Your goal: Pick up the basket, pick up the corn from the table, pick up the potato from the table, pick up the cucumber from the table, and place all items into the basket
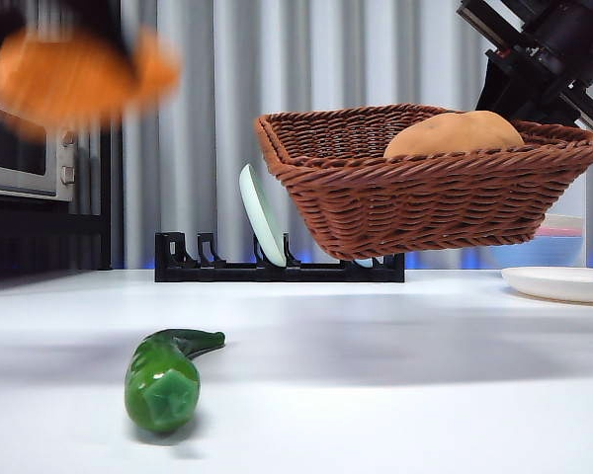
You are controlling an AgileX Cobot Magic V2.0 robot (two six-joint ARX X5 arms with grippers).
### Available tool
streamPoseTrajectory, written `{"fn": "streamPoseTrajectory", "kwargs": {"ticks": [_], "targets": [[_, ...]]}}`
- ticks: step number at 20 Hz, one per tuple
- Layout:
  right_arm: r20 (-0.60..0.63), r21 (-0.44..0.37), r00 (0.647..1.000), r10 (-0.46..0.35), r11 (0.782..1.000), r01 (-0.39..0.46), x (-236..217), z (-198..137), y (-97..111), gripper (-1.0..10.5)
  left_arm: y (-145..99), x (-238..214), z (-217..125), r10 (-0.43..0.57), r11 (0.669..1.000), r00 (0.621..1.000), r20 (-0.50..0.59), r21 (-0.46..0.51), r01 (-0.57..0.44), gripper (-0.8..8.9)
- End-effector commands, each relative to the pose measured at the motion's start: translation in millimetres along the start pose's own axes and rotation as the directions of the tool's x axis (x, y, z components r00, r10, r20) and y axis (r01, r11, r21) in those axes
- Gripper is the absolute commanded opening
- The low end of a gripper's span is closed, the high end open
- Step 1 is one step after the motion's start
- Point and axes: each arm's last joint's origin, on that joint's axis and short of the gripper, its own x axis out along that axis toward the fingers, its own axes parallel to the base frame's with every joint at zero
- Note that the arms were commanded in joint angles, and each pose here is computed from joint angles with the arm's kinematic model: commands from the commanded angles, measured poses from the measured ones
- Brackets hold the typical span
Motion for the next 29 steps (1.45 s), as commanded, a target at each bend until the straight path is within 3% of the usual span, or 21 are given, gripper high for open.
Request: {"fn": "streamPoseTrajectory", "kwargs": {"ticks": [1,3,5,8,13,14,15,16,17,23,27,29], "targets": [[0.013,-0.006,1.000,0.015,1.000,-0.015,0.2,2.1,1.5,-0.1,-20.1,-19.6,35.0,-0.076,0.997,0.985,0.156,0.044,0.070,-0.08],[0.012,0.003,1.000,0.016,1.000,-0.016,0.2,2.0,1.6,-0.1,-33.5,-21.1,62.0,-0.087,0.992,0.972,0.220,0.105,0.065,-0.08],[0.008,0.000,1.000,0.022,1.000,-0.022,1.0,1.5,3.3,-0.1,-41.1,-2.6,80.1,-0.061,0.990,0.977,0.206,0.136,0.033,-0.08],[-0.004,-0.007,0.999,0.037,0.999,-0.037,3.7,-0.2,9.3,-0.1,-46.2,47.2,89.1,-0.033,0.986,0.993,0.110,0.165,0.015,-0.08],[-0.021,-0.028,0.998,0.059,0.998,-0.059,7.4,-2.9,17.9,-0.1,-48.0,123.6,72.1,0.005,0.974,0.999,-0.046,0.228,0.006,-0.07],[-0.021,-0.028,0.998,0.058,0.998,-0.059,7.3,-2.9,17.8,-0.1,-48.8,130.9,68.7,0.008,0.968,0.998,-0.067,0.252,0.009,0.25],[-0.021,-0.028,0.998,0.058,0.998,-0.059,7.3,-2.9,17.8,-0.1,-49.1,135.5,66.5,0.015,0.966,0.997,-0.079,0.258,0.006,1.74],[-0.021,-0.027,0.998,0.058,0.998,-0.059,7.3,-2.9,17.8,-0.1,-48.7,136.4,66.2,0.024,0.966,0.997,-0.078,0.257,-0.003,4.16],[-0.021,-0.027,0.998,0.058,0.998,-0.059,7.3,-2.9,17.8,-0.1,-49.4,136.5,66.0,0.032,0.967,0.997,-0.074,0.256,-0.012,5.86],[-0.021,-0.027,0.998,0.057,0.998,-0.058,7.3,-2.9,17.8,-0.1,-64.4,116.6,81.6,0.006,0.967,0.995,-0.102,0.255,0.020,5.98],[-0.015,-0.026,0.999,0.049,0.998,-0.049,6.5,-2.2,15.7,-0.1,-78.0,44.8,109.8,-0.012,0.953,0.994,-0.111,0.301,0.045,5.97],[-0.006,-0.026,0.999,0.037,0.999,-0.037,4.8,-0.9,11.7,-0.1,-79.1,4.5,105.5,-0.023,0.952,0.993,-0.117,0.301,0.057,5.97]]}}
